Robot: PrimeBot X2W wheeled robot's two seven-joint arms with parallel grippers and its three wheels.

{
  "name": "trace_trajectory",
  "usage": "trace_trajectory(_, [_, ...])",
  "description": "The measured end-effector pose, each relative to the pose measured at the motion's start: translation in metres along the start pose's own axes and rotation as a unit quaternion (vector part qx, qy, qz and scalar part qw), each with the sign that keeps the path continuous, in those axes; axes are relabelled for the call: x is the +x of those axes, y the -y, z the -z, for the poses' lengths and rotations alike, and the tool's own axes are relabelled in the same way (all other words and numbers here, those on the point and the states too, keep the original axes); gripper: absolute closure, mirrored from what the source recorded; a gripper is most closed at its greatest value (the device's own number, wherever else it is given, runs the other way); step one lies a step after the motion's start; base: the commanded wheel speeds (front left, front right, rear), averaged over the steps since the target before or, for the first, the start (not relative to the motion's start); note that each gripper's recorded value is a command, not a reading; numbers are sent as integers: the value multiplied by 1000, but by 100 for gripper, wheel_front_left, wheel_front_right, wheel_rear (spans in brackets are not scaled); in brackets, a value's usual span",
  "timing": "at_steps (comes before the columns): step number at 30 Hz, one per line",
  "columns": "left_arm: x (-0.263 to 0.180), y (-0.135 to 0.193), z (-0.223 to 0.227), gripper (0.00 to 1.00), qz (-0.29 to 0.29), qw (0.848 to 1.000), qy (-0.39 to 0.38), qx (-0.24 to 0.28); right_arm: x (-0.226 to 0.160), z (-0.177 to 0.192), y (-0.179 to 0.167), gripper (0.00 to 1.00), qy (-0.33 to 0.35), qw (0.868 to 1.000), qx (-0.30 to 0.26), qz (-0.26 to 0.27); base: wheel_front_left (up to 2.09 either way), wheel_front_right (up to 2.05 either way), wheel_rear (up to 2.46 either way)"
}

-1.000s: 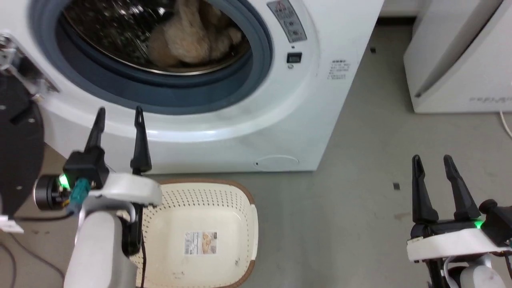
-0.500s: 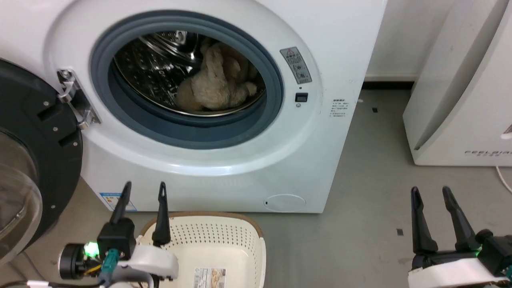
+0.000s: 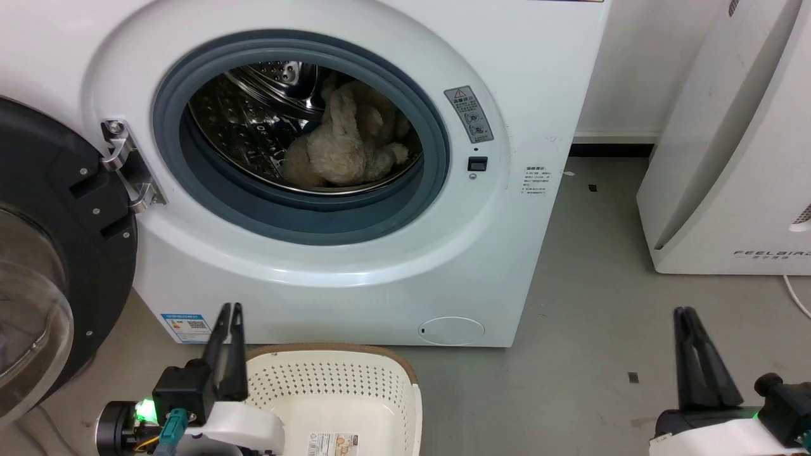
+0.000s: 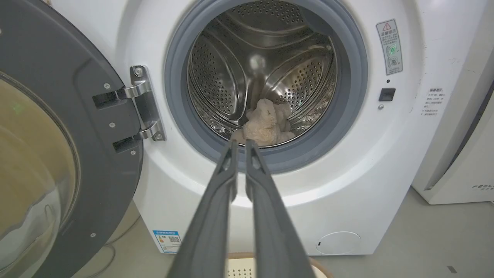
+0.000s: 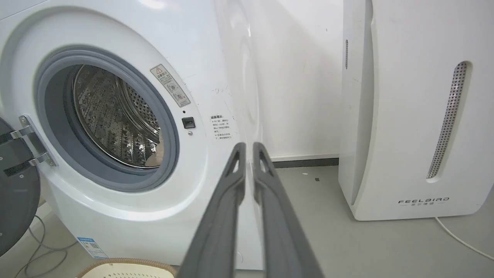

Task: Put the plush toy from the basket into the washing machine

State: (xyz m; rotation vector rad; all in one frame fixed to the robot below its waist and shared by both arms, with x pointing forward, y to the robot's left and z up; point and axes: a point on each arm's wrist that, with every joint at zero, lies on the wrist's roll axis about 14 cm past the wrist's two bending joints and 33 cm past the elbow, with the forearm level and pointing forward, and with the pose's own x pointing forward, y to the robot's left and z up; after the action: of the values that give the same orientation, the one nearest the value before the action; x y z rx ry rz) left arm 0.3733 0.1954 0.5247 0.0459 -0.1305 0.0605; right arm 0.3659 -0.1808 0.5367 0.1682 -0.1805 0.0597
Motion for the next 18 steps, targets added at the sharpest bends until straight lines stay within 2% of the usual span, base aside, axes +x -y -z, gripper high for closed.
trace_trajectory(18, [1, 2, 0, 100, 3, 1000, -9, -1, -1, 4, -2, 100, -17, 1000, -10, -4, 0, 0, 0])
